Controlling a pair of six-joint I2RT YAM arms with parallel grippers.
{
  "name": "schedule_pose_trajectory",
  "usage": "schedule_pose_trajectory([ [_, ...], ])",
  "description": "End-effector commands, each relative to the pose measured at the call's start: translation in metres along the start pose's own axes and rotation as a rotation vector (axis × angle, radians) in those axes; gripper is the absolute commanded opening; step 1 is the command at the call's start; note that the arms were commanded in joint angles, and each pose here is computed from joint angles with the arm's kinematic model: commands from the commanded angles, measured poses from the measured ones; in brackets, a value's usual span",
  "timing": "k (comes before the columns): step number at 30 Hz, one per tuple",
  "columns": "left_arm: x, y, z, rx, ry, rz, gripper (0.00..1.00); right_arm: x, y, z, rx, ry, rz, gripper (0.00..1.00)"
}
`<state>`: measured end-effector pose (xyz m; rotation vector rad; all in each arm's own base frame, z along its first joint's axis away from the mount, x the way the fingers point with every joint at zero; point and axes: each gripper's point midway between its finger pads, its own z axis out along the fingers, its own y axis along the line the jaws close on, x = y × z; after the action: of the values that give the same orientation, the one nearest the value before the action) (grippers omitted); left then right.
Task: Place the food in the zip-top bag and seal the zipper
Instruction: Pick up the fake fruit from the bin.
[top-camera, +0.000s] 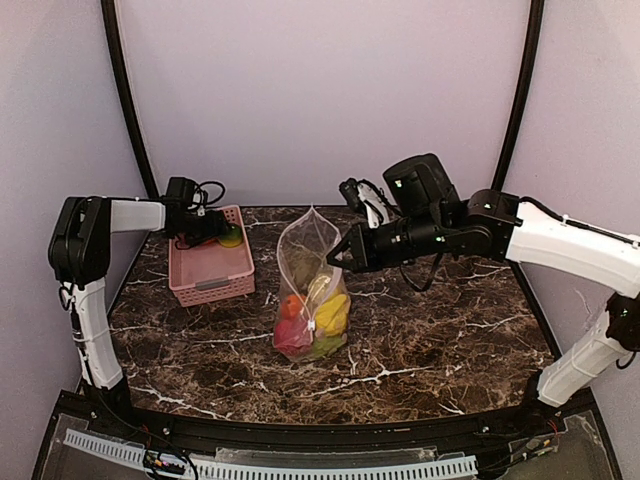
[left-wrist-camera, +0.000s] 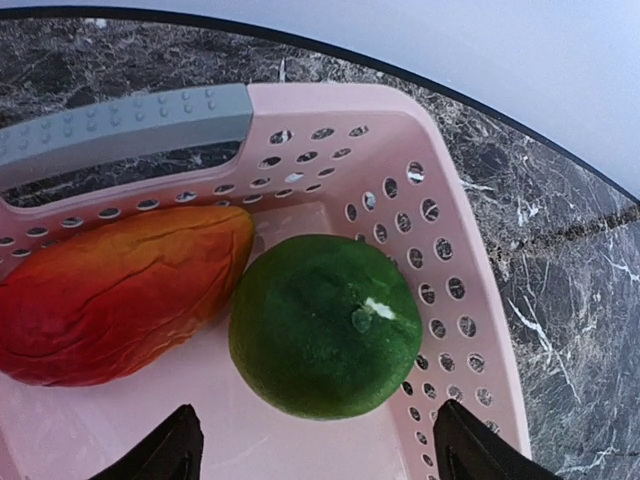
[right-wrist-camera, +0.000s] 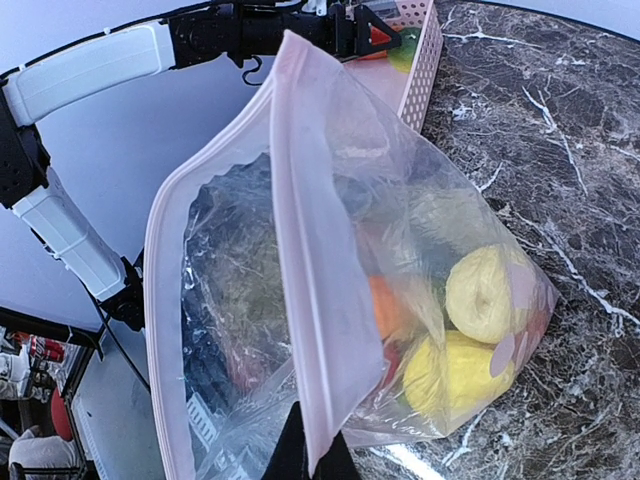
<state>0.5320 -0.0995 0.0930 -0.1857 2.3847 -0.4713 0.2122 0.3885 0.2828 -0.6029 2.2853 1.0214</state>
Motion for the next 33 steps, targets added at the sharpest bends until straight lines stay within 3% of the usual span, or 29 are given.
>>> schedule_pose_trajectory([
  [1,-0.006,-0.006,0.010,0.049,0.005,-0.018,0.82,-0.009,0.005,0.002,-0.018,-0.009,-0.004,0.00],
  [27,-0.003,0.002,0.057,0.063,0.033,-0.094,0.86,-0.007,0.004,0.008,-0.028,0.015,-0.004,0.00],
  [33,-0.004,0.002,0.057,0.056,0.034,-0.086,0.73,-0.007,0.004,0.009,-0.029,0.020,-0.004,0.00],
])
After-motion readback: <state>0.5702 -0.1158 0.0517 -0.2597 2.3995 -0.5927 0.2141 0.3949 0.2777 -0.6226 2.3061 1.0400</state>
